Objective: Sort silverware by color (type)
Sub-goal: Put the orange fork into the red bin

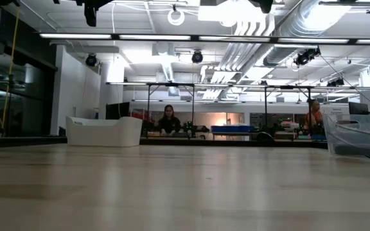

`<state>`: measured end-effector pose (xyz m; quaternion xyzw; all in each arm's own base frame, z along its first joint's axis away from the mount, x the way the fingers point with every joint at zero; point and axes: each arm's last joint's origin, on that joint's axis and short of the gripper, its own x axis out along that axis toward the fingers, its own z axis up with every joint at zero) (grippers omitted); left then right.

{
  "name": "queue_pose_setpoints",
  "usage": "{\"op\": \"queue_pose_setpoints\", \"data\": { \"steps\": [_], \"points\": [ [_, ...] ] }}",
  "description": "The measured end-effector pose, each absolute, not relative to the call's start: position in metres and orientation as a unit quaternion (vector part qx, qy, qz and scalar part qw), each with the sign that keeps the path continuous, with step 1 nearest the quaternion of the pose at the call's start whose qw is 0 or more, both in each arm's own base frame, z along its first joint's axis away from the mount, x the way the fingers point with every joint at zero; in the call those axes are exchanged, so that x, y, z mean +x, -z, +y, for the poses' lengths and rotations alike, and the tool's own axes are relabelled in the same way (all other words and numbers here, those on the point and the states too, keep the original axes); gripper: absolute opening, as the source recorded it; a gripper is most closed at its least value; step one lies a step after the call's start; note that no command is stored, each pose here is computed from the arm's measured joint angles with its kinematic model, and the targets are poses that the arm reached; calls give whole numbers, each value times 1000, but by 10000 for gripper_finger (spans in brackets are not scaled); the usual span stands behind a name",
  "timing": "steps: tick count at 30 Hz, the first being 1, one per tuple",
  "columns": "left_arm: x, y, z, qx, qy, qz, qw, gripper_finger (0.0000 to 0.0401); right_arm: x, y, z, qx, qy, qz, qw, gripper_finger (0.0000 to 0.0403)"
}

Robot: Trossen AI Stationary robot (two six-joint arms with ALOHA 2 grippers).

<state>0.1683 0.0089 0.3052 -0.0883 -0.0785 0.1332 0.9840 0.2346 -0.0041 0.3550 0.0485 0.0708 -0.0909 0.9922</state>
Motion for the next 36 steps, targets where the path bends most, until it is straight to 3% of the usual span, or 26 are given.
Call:
{"op": "queue_pose_setpoints", "data": {
  "steps": [7,15,36],
  "points": [
    [169,-305,8,-97,-113,-78,986,0,235,-356,-4,50,83,66,993,115],
    [169,-305,7,-97,-106,-78,987,0,235,-356,-4,49,84,65,993,9],
    [169,-305,7,-97,-106,-78,987,0,235,-357,-3,46,76,64,994,0]
  ]
}}
